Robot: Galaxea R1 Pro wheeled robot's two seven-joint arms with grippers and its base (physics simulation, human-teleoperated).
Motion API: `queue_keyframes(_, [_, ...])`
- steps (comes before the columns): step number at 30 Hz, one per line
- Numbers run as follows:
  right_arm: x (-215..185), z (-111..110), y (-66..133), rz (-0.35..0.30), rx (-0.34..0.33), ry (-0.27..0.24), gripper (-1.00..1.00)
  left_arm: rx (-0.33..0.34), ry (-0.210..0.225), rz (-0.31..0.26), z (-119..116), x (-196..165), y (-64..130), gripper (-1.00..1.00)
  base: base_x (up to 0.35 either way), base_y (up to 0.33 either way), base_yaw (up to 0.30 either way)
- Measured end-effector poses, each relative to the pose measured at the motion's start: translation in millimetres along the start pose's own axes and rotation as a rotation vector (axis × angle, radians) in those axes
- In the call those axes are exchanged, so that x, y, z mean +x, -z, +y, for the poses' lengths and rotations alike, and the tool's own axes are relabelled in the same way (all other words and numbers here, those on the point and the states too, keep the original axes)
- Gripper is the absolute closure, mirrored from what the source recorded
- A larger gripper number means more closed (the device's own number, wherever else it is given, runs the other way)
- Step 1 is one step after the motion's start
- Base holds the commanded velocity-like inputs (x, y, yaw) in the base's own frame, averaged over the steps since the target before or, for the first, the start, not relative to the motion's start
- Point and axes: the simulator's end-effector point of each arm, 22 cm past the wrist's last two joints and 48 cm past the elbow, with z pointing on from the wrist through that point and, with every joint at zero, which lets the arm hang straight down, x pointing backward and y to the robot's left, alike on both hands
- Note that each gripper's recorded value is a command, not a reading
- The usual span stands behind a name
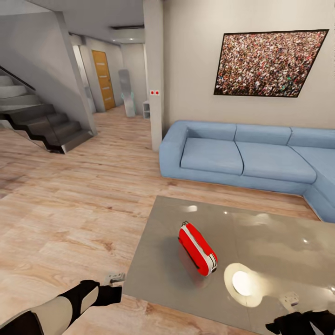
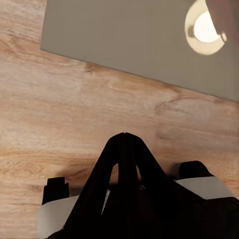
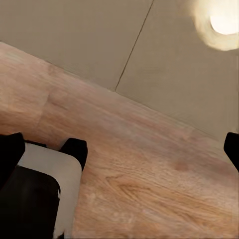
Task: Turn on the radio receiver that's on the table in the living room.
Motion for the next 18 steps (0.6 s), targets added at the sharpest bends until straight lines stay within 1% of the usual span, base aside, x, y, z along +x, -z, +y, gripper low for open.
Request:
queue_keyframes(1, [4,4,-1.6,0.002,-0.005,-0.007,-1.00,-0.001,-0.003,-0.006,0,1,-0.2,1.00,0.000,0.000,0.000])
queue_keyframes(3, [22,18,-7.9,0.011,-0.024,-0.037,-1.00,-0.004,-0.011,-0.019,2,9,-2.2,1.00,0.000,0.000,0.000])
queue_keyframes(5, [39,29,-13.1,0.023,-0.031,-0.060,-1.00,-0.007,-0.013,-0.019,4,18,-3.6,1.00,0.000,0.000,0.000])
queue_keyframes(7, [52,38,-18.3,0.036,-0.025,-0.071,-1.00,-0.010,-0.012,-0.012,6,29,-4.9,1.00,0.000,0.000,0.000])
queue_keyframes(12, [76,56,-28.4,0.064,-0.004,-0.075,-1.00,-0.017,-0.006,0.011,10,53,-6.7,1.00,0.000,0.000,0.000])
queue_keyframes(15, [94,71,-32.8,0.084,-0.011,-0.077,-1.00,-0.021,-0.002,0.024,13,71,-8.0,1.00,0.000,0.000,0.000])
queue_keyframes(18, [105,83,-35.8,0.086,-0.023,-0.073,-1.00,-0.027,-0.002,0.022,17,86,-9.0,1.00,0.000,0.000,0.000])
